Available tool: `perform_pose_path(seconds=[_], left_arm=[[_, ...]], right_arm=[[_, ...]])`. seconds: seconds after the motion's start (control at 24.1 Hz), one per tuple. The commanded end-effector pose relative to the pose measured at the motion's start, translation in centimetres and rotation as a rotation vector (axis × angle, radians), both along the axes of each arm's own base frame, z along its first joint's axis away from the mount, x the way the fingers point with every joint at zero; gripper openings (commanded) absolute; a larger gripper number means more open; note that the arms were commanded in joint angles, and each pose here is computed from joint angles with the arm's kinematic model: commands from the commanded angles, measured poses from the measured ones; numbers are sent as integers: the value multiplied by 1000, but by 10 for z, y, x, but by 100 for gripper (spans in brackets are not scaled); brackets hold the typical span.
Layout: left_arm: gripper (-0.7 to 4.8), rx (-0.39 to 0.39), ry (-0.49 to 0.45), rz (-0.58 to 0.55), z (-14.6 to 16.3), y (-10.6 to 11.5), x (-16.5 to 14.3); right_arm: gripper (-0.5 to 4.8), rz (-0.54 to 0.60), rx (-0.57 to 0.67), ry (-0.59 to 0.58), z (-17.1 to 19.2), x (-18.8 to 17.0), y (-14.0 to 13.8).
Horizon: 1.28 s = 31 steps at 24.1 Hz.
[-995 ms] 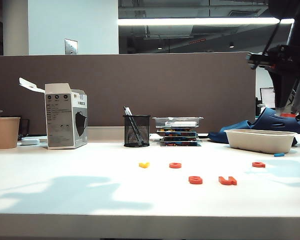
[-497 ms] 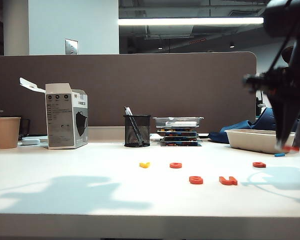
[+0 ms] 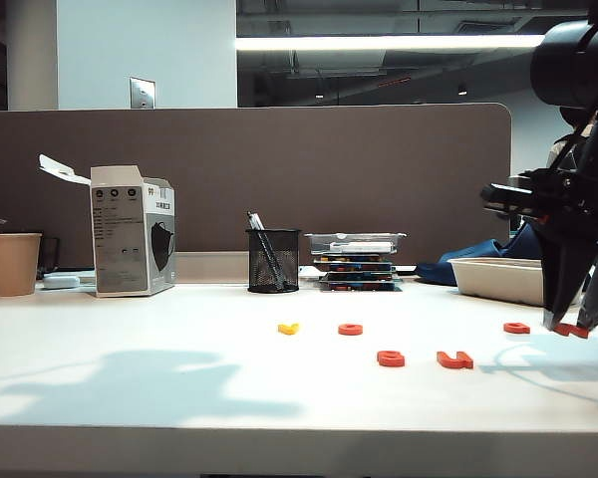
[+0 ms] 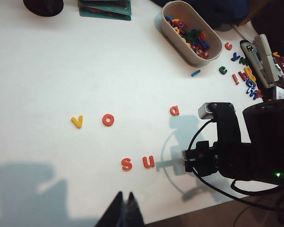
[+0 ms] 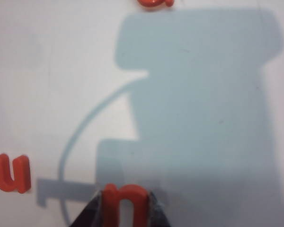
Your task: Select the appropriate letters from the row of letter magnets placed on the table to arrange into the word "sun".
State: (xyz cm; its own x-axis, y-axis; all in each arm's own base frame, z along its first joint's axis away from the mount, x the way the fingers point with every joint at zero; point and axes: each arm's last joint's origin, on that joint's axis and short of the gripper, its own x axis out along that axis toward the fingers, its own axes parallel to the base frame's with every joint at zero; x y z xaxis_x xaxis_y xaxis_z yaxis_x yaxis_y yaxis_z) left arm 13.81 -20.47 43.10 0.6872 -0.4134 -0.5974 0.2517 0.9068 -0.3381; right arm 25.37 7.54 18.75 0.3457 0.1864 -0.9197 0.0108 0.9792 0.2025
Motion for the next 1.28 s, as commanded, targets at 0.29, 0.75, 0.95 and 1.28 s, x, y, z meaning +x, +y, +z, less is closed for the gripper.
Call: perform_pose_path(seconds=[0.29, 0.75, 0.95, 1.28], left_arm=[[-5, -13, -13, 0, 3, 0, 0], [-5, -13, -13, 0, 3, 0, 0], [-5, -13, -13, 0, 3, 0, 0], [-5, -13, -13, 0, 3, 0, 0]], right_arm=[[89, 31, 87, -29, 3, 3, 4], [89, -16, 123, -63, 5, 7, 5], [89, -4, 139, -33, -1, 8, 7], [89, -3, 124, 69, -26, 14, 9]])
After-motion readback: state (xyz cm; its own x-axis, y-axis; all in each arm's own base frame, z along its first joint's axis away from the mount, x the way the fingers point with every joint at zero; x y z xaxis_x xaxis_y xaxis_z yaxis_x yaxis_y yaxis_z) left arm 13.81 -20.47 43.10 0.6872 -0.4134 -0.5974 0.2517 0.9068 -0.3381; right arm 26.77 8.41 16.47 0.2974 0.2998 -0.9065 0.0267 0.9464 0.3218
